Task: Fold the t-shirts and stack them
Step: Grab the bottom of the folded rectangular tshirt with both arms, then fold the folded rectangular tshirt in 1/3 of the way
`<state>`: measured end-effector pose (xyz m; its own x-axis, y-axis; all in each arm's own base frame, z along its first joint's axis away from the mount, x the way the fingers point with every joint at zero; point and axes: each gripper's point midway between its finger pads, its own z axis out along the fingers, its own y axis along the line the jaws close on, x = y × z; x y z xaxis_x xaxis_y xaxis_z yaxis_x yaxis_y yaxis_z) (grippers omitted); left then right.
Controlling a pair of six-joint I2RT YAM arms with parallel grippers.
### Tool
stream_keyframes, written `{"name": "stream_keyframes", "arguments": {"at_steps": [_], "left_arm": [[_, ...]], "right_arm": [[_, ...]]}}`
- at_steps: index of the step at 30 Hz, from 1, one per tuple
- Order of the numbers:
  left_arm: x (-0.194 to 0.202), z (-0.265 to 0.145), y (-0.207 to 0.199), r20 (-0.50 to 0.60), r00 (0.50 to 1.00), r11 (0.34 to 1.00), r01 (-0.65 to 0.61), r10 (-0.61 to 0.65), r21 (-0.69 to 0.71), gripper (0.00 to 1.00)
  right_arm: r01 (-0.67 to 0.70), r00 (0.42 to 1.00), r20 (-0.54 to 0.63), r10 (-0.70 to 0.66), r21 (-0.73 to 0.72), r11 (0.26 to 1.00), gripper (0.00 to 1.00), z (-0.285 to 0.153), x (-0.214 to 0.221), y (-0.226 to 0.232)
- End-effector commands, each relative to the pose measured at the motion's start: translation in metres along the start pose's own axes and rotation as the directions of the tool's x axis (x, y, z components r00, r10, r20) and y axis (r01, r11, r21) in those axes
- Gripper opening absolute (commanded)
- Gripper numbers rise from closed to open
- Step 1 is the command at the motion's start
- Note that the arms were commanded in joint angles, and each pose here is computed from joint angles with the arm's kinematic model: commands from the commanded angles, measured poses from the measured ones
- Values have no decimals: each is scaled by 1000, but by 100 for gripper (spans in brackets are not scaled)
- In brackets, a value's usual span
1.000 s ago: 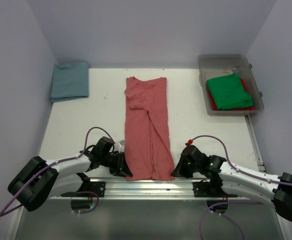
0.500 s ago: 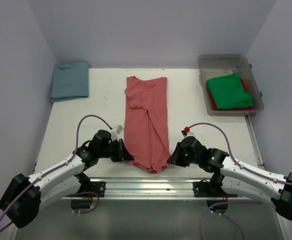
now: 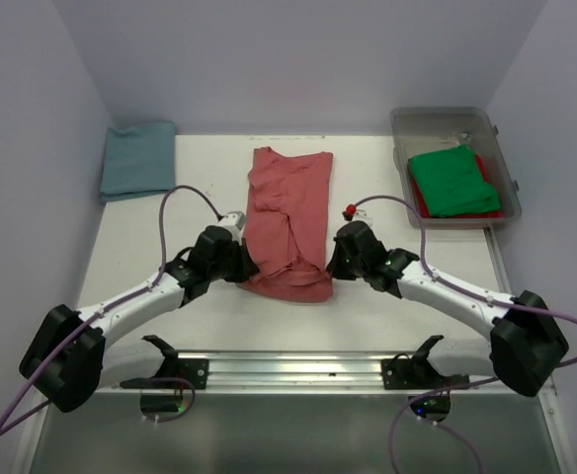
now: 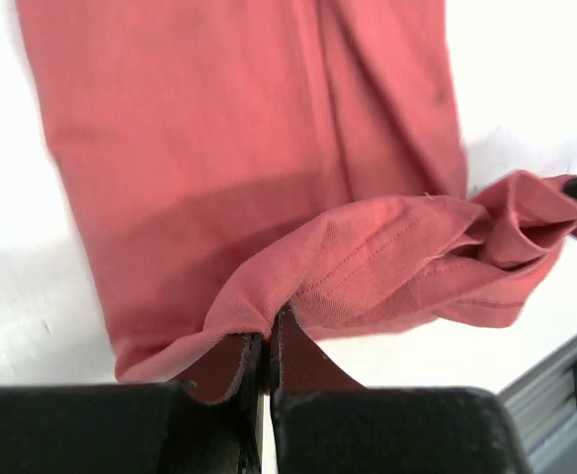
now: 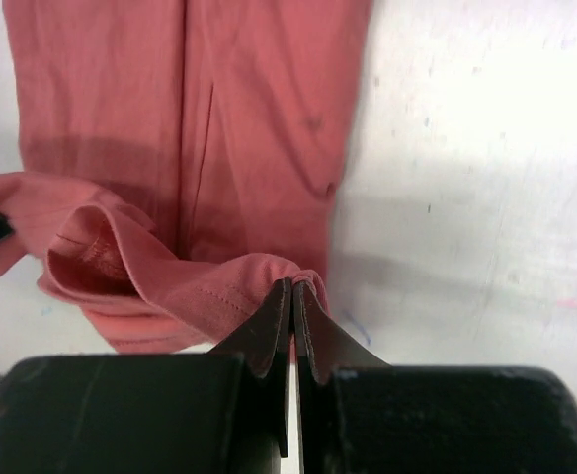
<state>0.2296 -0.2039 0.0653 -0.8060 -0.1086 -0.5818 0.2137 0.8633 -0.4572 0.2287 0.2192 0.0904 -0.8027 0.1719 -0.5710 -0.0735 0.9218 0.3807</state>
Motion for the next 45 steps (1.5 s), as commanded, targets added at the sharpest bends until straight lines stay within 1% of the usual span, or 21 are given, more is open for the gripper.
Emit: {"name": "stream_keyframes", "arguments": {"at_steps": [1,17,21,24,25,26,28,29,30,31,32,34,37,38,39,40,41,42,43,44,45], "left_arm": [[-77,0,-14,228,972,998,-64,63,-4,0],[-150,48,32,302,953,995,59,-31,-84,0],[-189,71,31,333,942,998,48,-35,-31,0],[-213,91,31,327,943,997,46,-63,60,0],[-213,99,37,316,946,996,58,-76,67,4],[-224,100,35,345,936,995,43,-71,90,22],[-246,97,44,390,917,995,52,-81,85,46],[-251,95,50,408,909,996,60,-83,69,71],[-259,88,62,436,894,995,89,-100,47,90],[-268,77,62,468,878,995,86,-102,55,100],[-265,71,67,473,874,994,96,-107,48,100],[-279,44,67,541,835,995,81,-100,59,100],[-269,26,51,550,830,993,28,-88,117,100],[-260,26,48,531,843,990,20,-91,138,100],[-252,27,38,500,862,984,-15,-78,179,100],[-240,32,41,451,889,984,6,-86,176,100],[-233,34,35,417,906,980,-15,-71,198,100],[-226,37,34,391,918,977,-20,-67,213,100],[-218,42,33,367,928,973,-19,-68,229,100],[-207,45,32,343,937,968,-20,-69,249,98],[-197,44,20,313,948,945,-50,-58,324,97]], "right_arm": [[75,990,124,-74,-6,997,0,16,-53,15],[102,986,124,-108,47,994,0,100,-133,26],[106,986,115,-121,130,986,0,120,-144,14],[91,978,168,-127,206,974,0,120,-168,11],[92,976,171,-133,225,970,0,124,-170,8],[79,968,209,-135,258,963,3,122,-185,8],[75,962,231,-148,296,952,13,123,-199,7],[70,957,246,-155,323,944,23,123,-204,4],[85,955,241,-174,338,937,39,121,-205,3],[82,953,246,-179,360,929,54,119,-208,-1],[81,952,247,-179,362,929,73,115,-208,-2],[78,942,281,-182,345,935,77,106,-210,0],[94,939,290,-186,302,948,82,92,-188,-5],[107,938,291,-188,272,956,82,88,-184,0],[113,933,310,-181,225,968,77,79,-187,9],[144,948,263,-180,152,978,72,82,-171,18],[148,953,251,-173,112,983,62,80,-165,23],[134,953,265,-144,58,989,32,77,-165,32],[138,967,219,-132,-11,990,13,79,-148,39],[130,972,205,-116,-57,990,0,79,-142,45],[109,974,210,-82,-123,986,0,77,-141,56]]}}
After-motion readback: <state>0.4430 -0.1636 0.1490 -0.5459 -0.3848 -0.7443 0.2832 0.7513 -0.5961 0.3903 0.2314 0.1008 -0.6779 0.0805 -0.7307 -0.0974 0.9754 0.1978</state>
